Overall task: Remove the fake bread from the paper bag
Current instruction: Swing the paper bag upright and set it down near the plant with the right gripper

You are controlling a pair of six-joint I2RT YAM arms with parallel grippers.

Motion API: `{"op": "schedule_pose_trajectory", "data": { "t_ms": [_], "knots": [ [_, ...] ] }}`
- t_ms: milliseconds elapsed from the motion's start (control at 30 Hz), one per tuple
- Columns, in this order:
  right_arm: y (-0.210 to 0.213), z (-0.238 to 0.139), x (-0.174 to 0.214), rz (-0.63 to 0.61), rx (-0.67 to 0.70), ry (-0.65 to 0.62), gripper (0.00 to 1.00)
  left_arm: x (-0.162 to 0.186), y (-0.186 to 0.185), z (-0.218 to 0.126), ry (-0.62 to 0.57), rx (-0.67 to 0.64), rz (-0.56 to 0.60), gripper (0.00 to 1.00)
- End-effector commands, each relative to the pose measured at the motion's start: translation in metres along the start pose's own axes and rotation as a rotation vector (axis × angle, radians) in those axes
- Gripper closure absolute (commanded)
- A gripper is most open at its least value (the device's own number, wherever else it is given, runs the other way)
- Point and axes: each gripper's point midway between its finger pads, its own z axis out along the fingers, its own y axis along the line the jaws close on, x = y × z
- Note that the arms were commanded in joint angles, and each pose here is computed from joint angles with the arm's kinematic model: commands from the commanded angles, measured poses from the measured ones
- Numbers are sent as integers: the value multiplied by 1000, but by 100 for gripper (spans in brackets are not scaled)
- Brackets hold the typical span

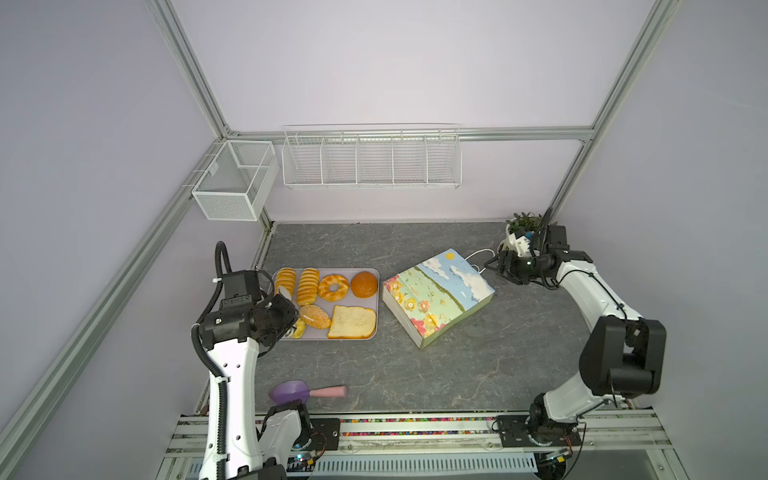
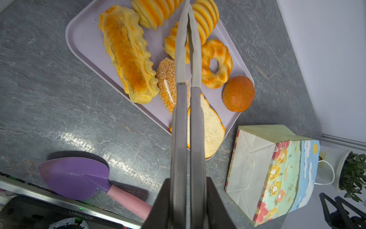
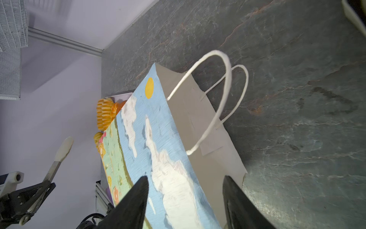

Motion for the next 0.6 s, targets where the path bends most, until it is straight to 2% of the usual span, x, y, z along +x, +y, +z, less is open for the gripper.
{"op": "schedule_pose_trajectory", "data": {
  "t_ms": [0,167,300,567],
  "knots": [
    [13,15,5,-9,-69,42,38,4,-2,-2,-6,19,26,79],
    [9,37,12,-13,-58,100,37,6,1,0,0,15,25,79],
    [16,48,18,-13,-100,145,40,6,2,1,-1,11,26,79],
    [35,35,10,-63,-116,104,72,4,2,2,-2,9,27,79]
  ]
}}
